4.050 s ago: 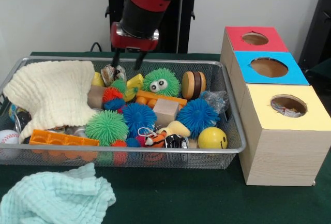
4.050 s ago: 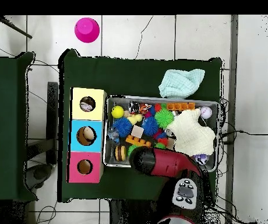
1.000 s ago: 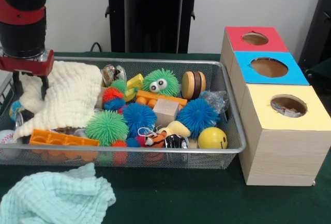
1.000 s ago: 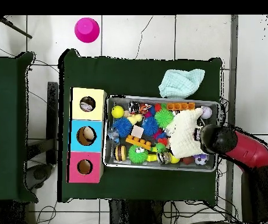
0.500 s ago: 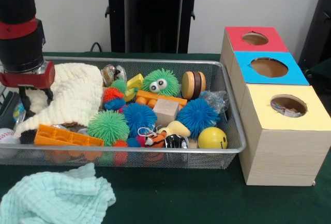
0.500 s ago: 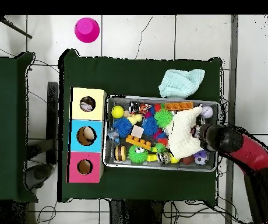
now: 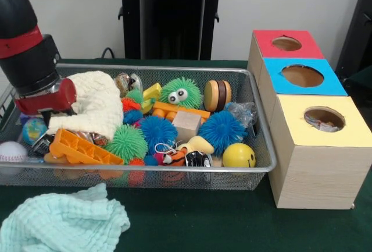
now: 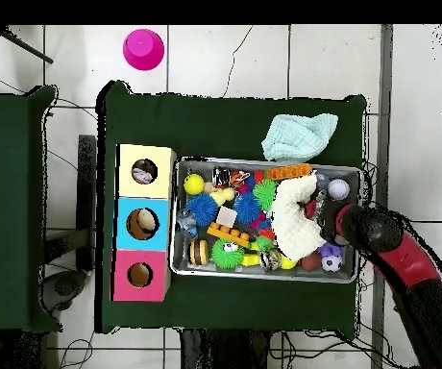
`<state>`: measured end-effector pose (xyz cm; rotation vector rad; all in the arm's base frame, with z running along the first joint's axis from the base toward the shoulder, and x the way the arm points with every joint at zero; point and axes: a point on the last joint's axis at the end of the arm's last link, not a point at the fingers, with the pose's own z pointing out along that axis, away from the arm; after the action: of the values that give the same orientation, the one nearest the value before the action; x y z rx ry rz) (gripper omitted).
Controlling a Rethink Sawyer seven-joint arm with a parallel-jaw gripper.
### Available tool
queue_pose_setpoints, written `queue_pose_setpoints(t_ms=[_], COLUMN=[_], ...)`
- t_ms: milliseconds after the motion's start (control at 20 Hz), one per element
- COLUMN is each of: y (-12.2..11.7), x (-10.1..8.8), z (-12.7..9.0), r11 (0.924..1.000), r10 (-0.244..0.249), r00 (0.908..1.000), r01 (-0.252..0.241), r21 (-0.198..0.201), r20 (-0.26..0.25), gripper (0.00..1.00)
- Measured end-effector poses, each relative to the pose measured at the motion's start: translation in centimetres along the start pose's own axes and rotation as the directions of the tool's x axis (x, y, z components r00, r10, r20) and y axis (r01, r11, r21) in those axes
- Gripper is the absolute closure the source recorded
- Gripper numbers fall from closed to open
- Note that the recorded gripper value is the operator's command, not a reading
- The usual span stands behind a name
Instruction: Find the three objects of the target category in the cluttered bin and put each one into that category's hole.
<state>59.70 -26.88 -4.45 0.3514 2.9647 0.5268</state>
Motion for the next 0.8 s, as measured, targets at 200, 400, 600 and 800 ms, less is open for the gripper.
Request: queue_pose_setpoints(t_ms=[200,400,600,800], y=[0.2,0.3,1.5,3.9], x=[1.0,1.8,2.8,3.8], z=[1.4,1.8,2.0,2.1], r11=[0.9894,0.9678,0.9364,0.9119], r10=[0.082,0.15,0.198,0.192], r00=[0.9967,0.9886,0.9797,0.9799], r01=[-0.081,-0.149,-0.199,-0.199], r21=[-0.12,-0.203,-0.289,-0.359], r20=[0.0,-0.009,-0.033,-0.054], gripper=[0.0,0.0,0.0,0.0])
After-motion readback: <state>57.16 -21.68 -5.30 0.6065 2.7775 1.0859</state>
